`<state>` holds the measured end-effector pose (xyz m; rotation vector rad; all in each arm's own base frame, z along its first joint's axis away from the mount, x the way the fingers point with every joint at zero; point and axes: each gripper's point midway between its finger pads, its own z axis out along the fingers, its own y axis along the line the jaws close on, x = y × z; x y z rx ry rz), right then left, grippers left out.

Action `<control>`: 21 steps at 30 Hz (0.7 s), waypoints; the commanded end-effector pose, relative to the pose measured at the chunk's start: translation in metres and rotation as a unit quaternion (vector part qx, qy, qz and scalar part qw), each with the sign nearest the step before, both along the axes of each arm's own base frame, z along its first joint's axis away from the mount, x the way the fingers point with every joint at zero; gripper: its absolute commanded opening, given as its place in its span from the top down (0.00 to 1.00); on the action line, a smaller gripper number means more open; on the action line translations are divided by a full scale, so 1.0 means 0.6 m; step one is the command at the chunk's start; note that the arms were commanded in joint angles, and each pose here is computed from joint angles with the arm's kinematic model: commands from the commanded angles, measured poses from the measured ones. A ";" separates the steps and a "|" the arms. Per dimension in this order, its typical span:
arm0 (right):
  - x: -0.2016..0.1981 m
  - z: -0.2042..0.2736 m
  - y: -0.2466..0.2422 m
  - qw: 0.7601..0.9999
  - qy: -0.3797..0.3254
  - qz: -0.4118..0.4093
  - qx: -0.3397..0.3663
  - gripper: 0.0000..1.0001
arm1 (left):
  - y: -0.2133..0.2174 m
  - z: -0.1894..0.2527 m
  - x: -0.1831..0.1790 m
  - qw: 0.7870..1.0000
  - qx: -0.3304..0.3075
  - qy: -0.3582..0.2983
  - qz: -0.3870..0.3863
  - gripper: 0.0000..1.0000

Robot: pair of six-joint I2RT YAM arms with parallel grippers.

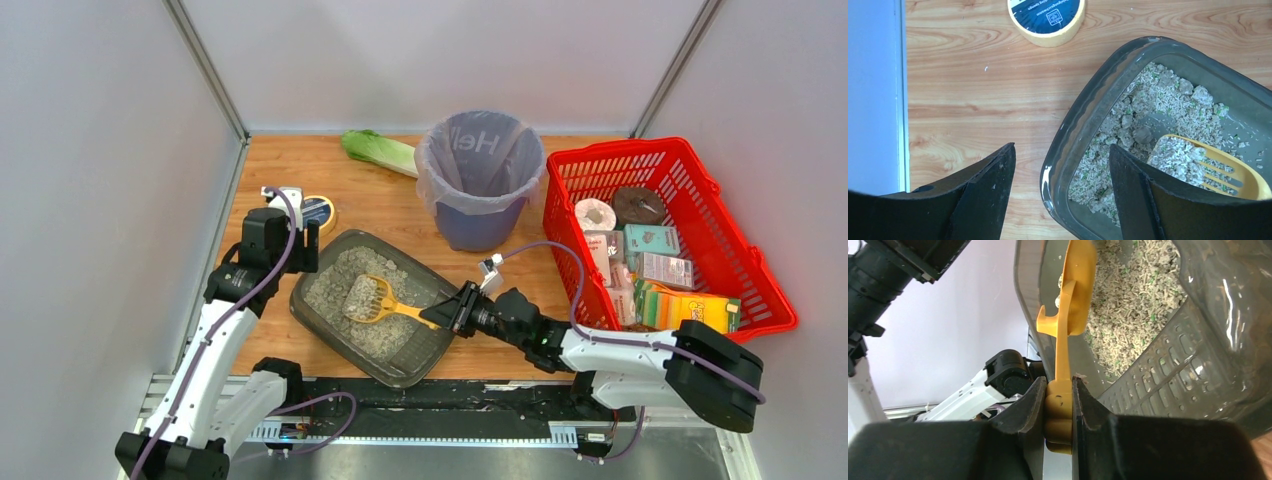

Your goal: Clean the litter box

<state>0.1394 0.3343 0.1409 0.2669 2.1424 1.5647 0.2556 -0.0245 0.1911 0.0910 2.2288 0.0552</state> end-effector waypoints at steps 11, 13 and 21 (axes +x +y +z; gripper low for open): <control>0.004 0.101 -0.033 0.988 -0.030 -0.052 0.143 1.00 | 0.017 0.026 0.003 0.998 0.004 -0.050 0.030 0.23; 0.004 0.100 -0.044 0.985 -0.018 -0.061 0.162 1.00 | 0.017 0.026 0.003 0.998 0.004 -0.050 0.030 0.23; 0.005 0.149 -0.059 0.976 -0.057 -0.070 0.201 1.00 | 0.018 0.024 0.004 0.998 0.006 -0.048 0.032 0.22</control>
